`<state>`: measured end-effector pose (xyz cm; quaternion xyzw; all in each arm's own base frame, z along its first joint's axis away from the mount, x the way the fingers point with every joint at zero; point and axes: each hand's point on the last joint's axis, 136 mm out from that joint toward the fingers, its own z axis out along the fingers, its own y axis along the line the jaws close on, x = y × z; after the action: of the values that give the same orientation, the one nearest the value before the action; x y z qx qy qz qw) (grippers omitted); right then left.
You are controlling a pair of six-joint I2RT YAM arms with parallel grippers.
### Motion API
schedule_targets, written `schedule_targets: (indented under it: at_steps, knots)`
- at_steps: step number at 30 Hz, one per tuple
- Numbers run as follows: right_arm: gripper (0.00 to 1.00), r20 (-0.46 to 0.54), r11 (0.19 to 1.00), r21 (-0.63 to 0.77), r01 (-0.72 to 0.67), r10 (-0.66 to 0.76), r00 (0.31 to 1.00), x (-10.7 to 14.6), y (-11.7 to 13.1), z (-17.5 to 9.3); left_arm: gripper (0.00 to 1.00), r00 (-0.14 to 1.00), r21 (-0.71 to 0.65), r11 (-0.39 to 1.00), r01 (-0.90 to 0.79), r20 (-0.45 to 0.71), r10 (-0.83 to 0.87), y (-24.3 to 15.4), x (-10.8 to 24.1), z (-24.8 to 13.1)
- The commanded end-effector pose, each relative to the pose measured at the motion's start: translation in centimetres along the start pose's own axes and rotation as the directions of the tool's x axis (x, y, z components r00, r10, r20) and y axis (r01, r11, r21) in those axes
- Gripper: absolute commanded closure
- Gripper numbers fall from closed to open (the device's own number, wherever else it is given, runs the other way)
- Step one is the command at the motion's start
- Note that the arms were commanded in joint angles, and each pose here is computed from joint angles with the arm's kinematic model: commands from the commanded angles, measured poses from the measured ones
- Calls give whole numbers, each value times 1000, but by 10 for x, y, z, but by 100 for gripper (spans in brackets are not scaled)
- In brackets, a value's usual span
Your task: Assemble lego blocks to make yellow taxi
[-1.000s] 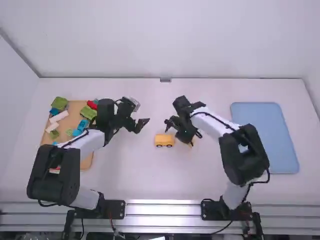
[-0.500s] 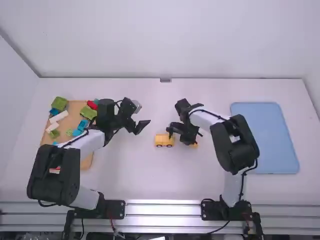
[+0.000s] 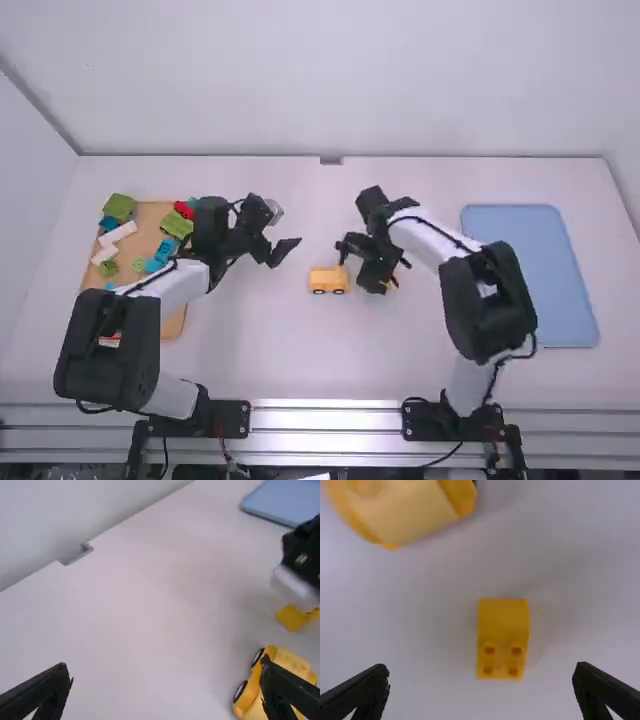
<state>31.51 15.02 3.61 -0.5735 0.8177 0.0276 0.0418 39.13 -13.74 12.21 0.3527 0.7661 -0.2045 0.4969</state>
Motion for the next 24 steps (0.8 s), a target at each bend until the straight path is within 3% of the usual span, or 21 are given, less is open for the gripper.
schedule_targets:
  at_steps: [1,2,5,9,13,16,20,24]
  knots:
    - [2,266,997,-38,62,-49,963,-21,-1,-34,1,1000,11,1000,-11,14,11,1,-7,0]
    - [2,382,995,-55,85,-58,923,-29,-2,-38,1,1000,40,999,-1,12,1,-5,-6,0]
    - [2,606,993,-46,105,-56,794,-41,-14,-43,1,1000,106,994,-13,17,11,-18,-3,-1]
    - [2,754,996,-16,90,-47,656,-34,-27,-44,1,973,265,939,-220,126,192,-53,-4,-3]
    - [2,831,994,9,104,-65,552,-25,-22,-41,1,958,389,883,-261,214,189,-74,2,-6]
    - [2,824,996,20,82,-62,564,-16,-22,-30,1,961,412,877,-250,218,171,-77,8,-2]
    - [2,838,996,-34,80,-16,546,-2,4,-11,1,951,454,851,-264,268,152,-80,19,8]
    - [2,846,998,1,62,-34,532,11,15,4,1,941,474,833,-285,306,147,-82,25,13]
